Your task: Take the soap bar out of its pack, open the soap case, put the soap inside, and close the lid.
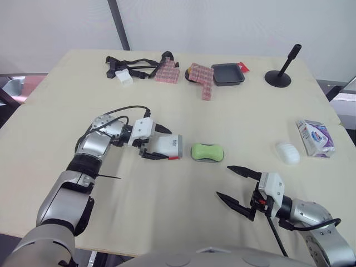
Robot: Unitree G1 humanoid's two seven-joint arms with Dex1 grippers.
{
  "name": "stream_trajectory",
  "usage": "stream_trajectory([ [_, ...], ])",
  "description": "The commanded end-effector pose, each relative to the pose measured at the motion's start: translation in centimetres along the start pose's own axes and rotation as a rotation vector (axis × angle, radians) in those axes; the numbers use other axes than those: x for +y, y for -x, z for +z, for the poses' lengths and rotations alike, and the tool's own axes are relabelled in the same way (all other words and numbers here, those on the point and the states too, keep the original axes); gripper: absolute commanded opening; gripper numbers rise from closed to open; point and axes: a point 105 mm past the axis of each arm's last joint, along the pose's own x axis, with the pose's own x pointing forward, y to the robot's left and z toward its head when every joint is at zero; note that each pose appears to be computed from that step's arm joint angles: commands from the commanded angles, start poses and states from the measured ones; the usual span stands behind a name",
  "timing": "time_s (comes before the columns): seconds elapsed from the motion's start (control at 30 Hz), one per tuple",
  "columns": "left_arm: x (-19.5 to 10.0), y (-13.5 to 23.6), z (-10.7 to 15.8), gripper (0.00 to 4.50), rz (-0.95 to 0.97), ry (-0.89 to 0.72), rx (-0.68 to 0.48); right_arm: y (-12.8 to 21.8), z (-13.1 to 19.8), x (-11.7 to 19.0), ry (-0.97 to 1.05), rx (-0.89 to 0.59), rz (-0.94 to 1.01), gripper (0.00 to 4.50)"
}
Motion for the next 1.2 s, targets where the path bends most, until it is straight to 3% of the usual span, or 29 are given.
stream_trajectory([
  [0.03,0.1,0.9,0.2,4.50,0.019,-0.022,0.003,-0.2,1.1,0.5,0.042,-0.024,0.020,4.44],
  [0.83,0.6,0.1,-0.1,4.50,0.050,-0.041,-0.001,-0.6,2.1,1.1,0.042,-0.017,0.037,4.44],
  [0.97,0.8,0.1,0.0,3.47,0.049,-0.057,-0.003,-0.7,2.4,1.0,0.041,-0.017,0.035,4.50],
  [1.2,0.8,0.1,0.1,3.47,0.053,-0.074,-0.007,-0.6,2.4,0.8,0.038,-0.005,0.018,4.50],
])
